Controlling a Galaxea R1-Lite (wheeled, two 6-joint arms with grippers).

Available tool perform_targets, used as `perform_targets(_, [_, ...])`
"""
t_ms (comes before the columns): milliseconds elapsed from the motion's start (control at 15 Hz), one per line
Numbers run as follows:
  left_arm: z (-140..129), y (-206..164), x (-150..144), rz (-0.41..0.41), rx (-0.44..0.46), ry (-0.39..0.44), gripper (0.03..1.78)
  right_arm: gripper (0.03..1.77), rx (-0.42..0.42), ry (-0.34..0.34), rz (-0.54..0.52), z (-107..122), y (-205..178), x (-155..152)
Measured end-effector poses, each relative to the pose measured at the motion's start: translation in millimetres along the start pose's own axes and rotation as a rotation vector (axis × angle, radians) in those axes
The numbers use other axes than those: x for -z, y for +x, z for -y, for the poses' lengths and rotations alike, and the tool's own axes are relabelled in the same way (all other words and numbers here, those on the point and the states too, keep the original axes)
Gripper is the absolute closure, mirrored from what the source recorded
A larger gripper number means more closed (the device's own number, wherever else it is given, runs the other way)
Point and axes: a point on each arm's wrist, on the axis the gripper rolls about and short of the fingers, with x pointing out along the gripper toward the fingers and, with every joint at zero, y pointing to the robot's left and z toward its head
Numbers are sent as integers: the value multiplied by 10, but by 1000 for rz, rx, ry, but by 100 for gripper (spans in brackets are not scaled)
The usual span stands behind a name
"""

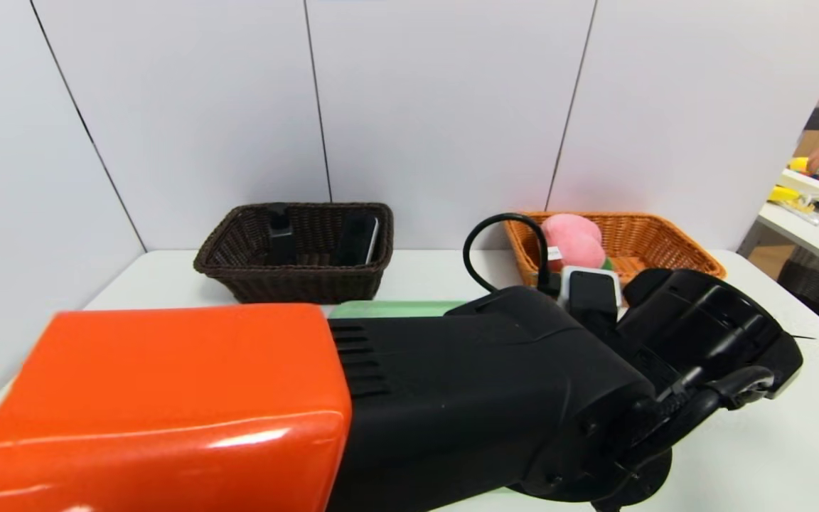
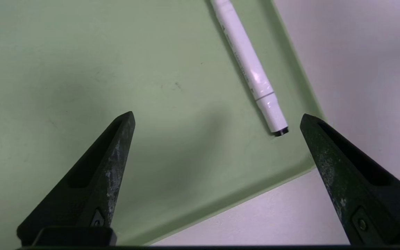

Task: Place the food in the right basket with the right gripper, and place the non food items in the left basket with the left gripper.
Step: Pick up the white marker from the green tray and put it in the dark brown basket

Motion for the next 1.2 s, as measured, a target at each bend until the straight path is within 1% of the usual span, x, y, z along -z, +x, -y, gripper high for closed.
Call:
perform_targets(133, [54,41,-3,49,6,-26,12,10,0,0,5,1,-22,14])
perform_targets(267, [85,110,21,71,3,-33,12,10,-1,0,11,2,-44,24])
perform_targets(400, [107,211,76,86,-20,-30,12,10,-1,1,16,3,-66,34])
perform_targets(800, [125,448,216,71,-43,-15,12,10,-1,3,22,5,-95,49])
perform_targets(1200, [134,563,297,61,-52,-6,12,10,-1,2,17,5,-83,60])
